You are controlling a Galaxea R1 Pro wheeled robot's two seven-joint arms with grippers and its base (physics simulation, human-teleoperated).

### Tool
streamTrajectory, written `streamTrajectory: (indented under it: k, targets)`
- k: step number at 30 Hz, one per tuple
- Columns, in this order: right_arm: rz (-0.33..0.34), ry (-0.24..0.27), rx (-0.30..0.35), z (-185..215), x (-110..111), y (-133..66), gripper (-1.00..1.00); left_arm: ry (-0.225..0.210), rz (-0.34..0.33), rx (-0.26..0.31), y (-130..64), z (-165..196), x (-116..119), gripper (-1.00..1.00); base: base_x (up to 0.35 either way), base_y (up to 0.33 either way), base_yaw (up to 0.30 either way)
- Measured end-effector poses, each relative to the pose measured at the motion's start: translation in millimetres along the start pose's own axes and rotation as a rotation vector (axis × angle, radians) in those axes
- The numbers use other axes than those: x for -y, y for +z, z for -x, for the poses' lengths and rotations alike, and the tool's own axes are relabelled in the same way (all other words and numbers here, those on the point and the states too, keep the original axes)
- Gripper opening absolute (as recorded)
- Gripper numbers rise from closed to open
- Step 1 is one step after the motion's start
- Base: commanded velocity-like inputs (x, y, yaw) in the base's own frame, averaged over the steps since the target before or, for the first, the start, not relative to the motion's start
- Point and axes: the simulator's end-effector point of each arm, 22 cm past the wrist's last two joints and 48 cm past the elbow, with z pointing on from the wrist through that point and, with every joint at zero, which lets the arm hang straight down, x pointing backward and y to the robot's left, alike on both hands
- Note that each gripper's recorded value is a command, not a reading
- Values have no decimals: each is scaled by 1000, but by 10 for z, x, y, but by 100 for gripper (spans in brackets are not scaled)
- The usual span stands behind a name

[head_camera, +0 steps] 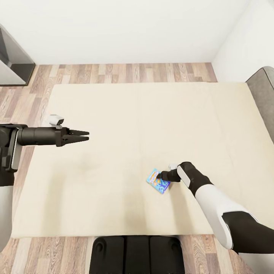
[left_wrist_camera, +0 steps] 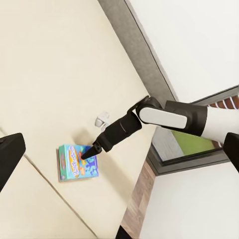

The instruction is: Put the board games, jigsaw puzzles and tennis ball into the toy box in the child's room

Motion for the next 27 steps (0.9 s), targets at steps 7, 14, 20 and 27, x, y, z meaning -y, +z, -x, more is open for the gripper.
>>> streamTrajectory:
  k: [7, 14, 20, 27]
  targets:
    - [0, 0, -3, -6, 6, 16, 100, -4, 0, -1, 9, -17, -19, 100, 0, 0, 0]
    - [1, 0, -3, -4, 2, 18, 100, -5, 1, -2, 6, -20, -24, 100, 0, 0, 0]
    - [2, 0, -2, -2, 3, 17, 100, -5, 1, -2, 6, -21, -25, 100, 0, 0, 0]
    - [1, 1, -2, 1, 16, 15, 100, -5, 1, -2, 5, -21, -26, 100, 0, 0, 0]
